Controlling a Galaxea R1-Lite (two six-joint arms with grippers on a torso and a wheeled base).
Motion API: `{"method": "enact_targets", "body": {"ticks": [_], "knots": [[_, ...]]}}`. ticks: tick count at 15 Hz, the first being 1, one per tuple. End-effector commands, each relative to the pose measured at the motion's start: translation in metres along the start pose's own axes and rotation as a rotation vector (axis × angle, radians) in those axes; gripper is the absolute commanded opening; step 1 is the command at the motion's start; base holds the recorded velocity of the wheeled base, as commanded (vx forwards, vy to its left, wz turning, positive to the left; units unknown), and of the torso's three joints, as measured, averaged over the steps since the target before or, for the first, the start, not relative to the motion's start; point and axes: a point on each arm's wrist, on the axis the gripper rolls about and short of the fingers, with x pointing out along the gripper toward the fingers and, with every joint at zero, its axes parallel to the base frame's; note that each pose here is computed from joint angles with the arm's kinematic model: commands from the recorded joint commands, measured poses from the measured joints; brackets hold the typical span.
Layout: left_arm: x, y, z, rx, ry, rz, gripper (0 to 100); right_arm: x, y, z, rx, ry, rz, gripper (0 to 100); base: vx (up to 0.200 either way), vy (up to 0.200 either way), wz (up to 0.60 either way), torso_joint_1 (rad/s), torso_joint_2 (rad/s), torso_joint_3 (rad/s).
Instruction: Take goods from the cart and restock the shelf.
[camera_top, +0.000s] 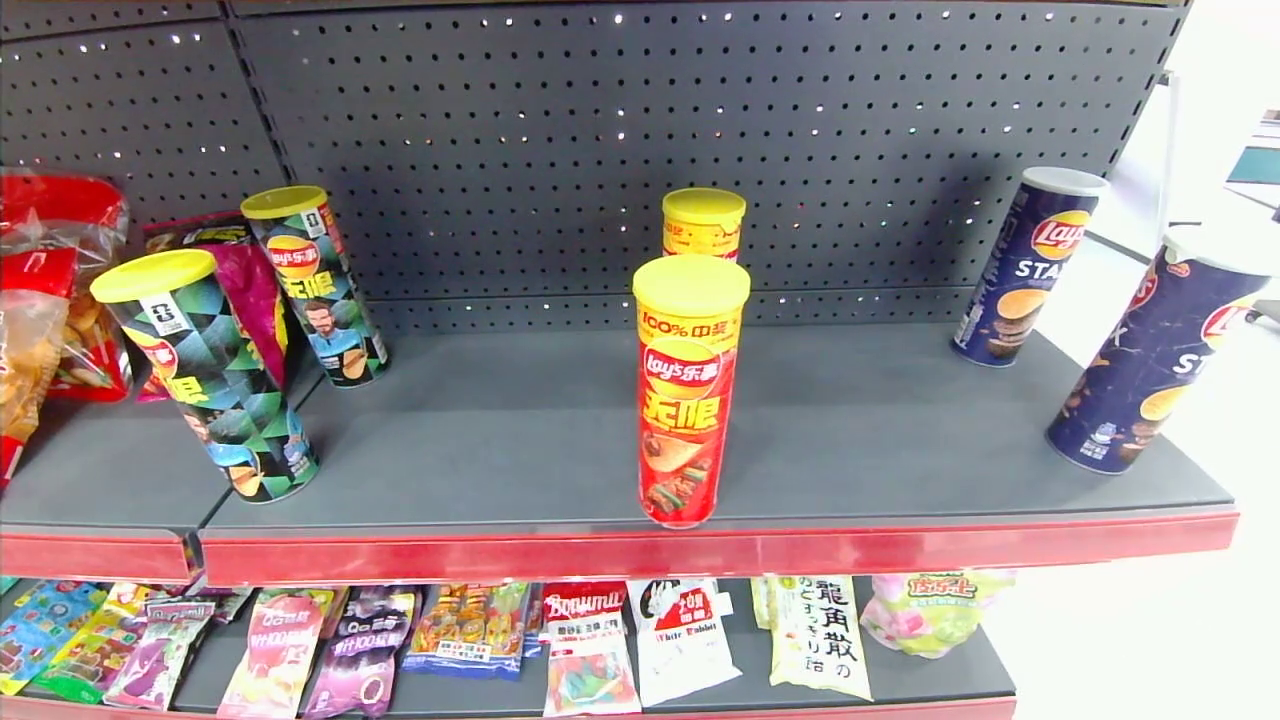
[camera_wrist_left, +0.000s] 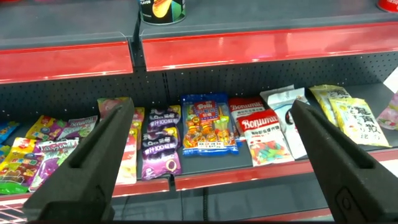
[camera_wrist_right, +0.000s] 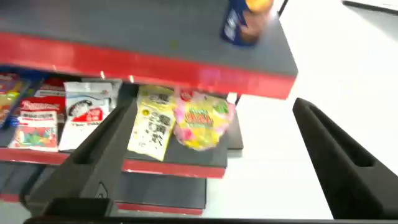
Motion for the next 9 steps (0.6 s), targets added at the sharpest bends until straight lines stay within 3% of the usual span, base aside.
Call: {"method": "enact_targets", "body": {"ticks": [1,2,3,4,9], "knots": [[0.000,0.000,0.000,-0.003,0.003,0.000,100,-0.015,0.011,-0.054,0.022,-0.094,-0.033,100,0.000,0.000,0.00,0.000,0.00,0.000],[0.000,0.000,0.000,-0.004,0.000,0.000,100,-0.010,0.012,-0.059,0.034,-0.113,-0.034,100,0.000,0.000,0.00,0.000,0.00,0.000],[0.000,0.000,0.000,-0.003,0.000,0.000,100,-0.003,0.014,-0.063,0.071,-0.186,0.007,100,0.000,0.000,0.00,0.000,0.00,0.000],[0.000,0.000,0.000,-0.004,0.000,-0.001,100,-0.002,0.014,-0.063,0.128,-0.186,0.021,100,0.000,0.000,0.00,0.000,0.00,0.000],[0.000,0.001,0.000,-0.003,0.000,0.029,100,-0.001,0.014,-0.065,0.149,-0.189,-0.003,100,0.000,0.000,0.00,0.000,0.00,0.000]]}}
